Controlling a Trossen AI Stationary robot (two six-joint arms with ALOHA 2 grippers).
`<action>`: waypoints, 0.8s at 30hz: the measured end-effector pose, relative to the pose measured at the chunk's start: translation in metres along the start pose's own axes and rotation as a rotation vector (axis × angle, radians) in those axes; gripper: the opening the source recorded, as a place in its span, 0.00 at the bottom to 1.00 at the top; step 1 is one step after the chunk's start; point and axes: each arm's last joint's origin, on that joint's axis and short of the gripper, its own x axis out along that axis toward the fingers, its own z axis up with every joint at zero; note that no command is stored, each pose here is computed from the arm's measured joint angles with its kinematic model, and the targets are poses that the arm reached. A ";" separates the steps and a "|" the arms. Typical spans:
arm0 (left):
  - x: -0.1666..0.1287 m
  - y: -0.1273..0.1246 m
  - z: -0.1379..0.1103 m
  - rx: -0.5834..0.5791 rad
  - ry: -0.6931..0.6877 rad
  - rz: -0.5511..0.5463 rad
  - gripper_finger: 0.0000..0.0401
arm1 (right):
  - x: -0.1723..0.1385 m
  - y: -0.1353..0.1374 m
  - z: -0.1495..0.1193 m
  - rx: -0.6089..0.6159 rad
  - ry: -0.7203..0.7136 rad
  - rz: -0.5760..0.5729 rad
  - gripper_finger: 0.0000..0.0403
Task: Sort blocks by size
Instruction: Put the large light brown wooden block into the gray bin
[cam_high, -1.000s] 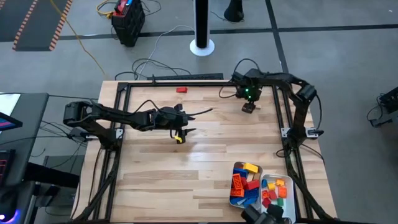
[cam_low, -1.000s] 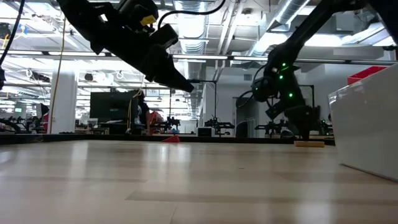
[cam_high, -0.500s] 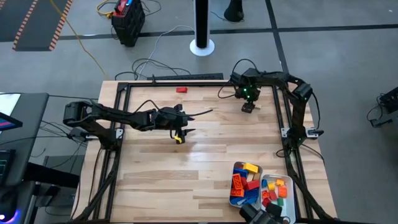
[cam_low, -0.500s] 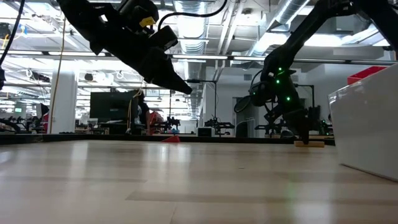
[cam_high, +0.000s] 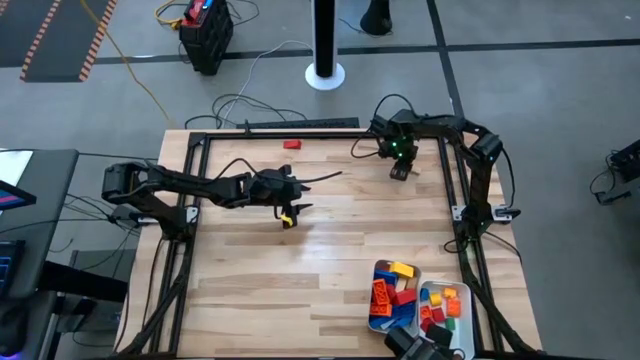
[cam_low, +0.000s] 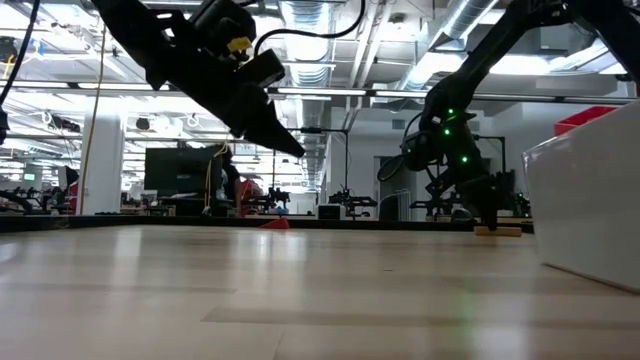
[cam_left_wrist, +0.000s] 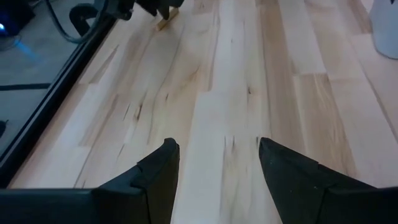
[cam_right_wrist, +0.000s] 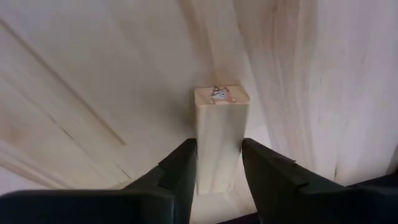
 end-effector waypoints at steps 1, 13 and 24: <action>0.000 0.001 -0.001 -0.004 0.005 0.001 0.53 | 0.000 0.000 0.000 -0.007 0.000 0.000 0.40; 0.000 0.003 -0.001 -0.014 0.011 0.008 0.53 | -0.003 0.004 0.003 -0.029 -0.011 -0.017 0.19; 0.000 0.003 -0.002 -0.018 0.011 0.008 0.53 | -0.010 0.001 0.002 -0.003 0.020 -0.043 0.14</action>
